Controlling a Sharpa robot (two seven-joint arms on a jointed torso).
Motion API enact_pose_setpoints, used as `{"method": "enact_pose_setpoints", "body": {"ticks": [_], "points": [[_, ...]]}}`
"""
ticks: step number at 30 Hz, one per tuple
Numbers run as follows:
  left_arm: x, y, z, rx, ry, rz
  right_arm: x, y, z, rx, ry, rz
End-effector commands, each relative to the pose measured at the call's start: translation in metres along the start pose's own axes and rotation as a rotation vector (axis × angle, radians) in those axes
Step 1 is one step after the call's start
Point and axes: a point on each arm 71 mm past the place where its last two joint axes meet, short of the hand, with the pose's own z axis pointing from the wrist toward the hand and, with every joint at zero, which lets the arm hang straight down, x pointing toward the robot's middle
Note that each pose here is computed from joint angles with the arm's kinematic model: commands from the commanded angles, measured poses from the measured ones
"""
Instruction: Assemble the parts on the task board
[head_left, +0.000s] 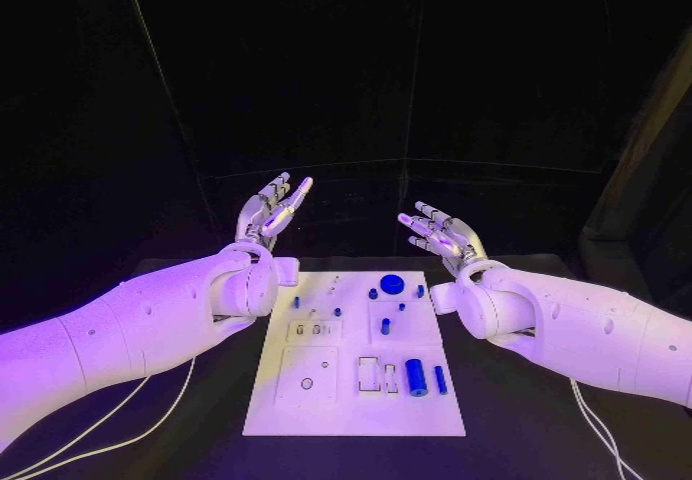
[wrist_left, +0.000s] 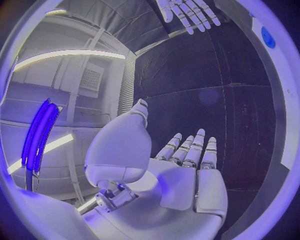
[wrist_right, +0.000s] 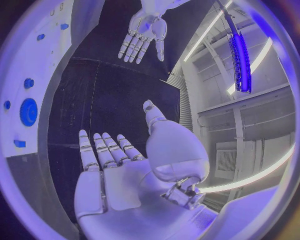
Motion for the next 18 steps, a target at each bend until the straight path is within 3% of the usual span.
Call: {"method": "enact_pose_setpoints", "body": {"ticks": [1, 7, 8, 18], "points": [[0.0048, -0.0065, 0.0043, 0.062, 0.076, -0.066, 0.01, 0.0, 0.005, 0.013, 0.189, -0.036], [0.0048, -0.0065, 0.0044, 0.062, 0.076, -0.066, 0.011, 0.001, 0.009, 0.017, 0.219, -0.05], [-0.0102, -0.0047, 0.0037, 0.043, 0.063, -0.061, -0.018, 0.003, 0.012, -0.078, 0.114, -0.22], [-0.0214, -0.0107, -0.0036, 0.08, 0.006, -0.073, -0.03, 0.008, 0.013, -0.143, 0.127, -0.406]]}}
